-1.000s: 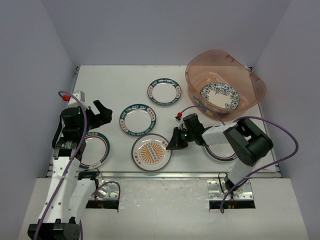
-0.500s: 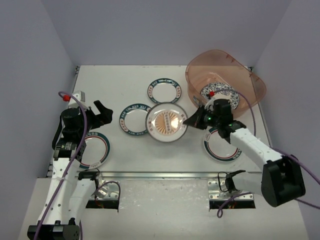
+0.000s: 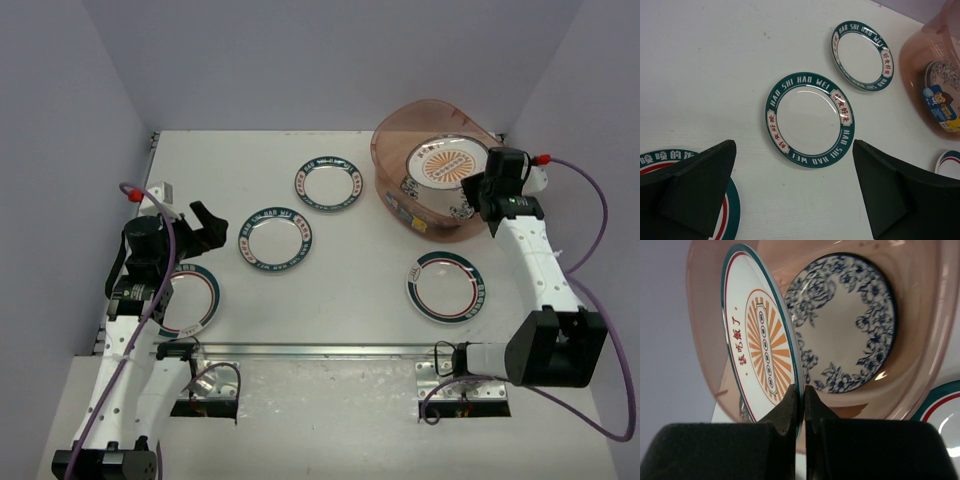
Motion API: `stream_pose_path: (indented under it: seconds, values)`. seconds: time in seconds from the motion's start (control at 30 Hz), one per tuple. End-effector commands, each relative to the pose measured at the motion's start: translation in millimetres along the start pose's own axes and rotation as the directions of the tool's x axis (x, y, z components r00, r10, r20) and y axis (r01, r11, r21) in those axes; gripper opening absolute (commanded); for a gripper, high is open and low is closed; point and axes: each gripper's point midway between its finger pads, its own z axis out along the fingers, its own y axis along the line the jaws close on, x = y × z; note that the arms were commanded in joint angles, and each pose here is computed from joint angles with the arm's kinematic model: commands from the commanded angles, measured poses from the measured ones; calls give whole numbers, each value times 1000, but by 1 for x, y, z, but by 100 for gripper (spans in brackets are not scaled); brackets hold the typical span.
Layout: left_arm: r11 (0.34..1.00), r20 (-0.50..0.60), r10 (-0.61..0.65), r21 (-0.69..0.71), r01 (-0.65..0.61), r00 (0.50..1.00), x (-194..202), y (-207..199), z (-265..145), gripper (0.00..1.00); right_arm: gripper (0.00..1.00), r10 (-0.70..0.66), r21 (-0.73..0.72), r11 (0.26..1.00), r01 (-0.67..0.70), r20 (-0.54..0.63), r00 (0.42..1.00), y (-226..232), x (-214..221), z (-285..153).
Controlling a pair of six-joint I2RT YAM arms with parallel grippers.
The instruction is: Place the plates into the plastic bin on the countertop
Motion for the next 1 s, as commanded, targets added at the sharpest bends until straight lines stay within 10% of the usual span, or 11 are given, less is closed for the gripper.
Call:
stream_pose_path:
  seconds: [0.0,0.3,0.5,0.7,0.87,0.97]
  values:
    - [999,50,25,31,-27,998,-13,-8,1,100,0,114,96,987,-128,142,983,-6,-30,24]
    - [999,33,26,31,-27,999,-9,-8,4,100,11,18,176,984,-24,37,999,-15,-9,69]
    - [999,-1,18,38,-18,1000,-3,-9,10,100,93,-41,322,944,67,-89,995,-31,2,52]
    - [999,-80,-7,33,10,997,12,-7,23,100,99,-35,434,888,150,-263,964,-28,10,20]
    - [991,-200,-132,7,137,971,32,-8,41,100,99,-249,11,964,266,-322,913,49,26,-16]
    - [963,-283,-246,37,266,927,54,-18,61,100,99,-492,-335,849,408,-223,842,99,55,-70]
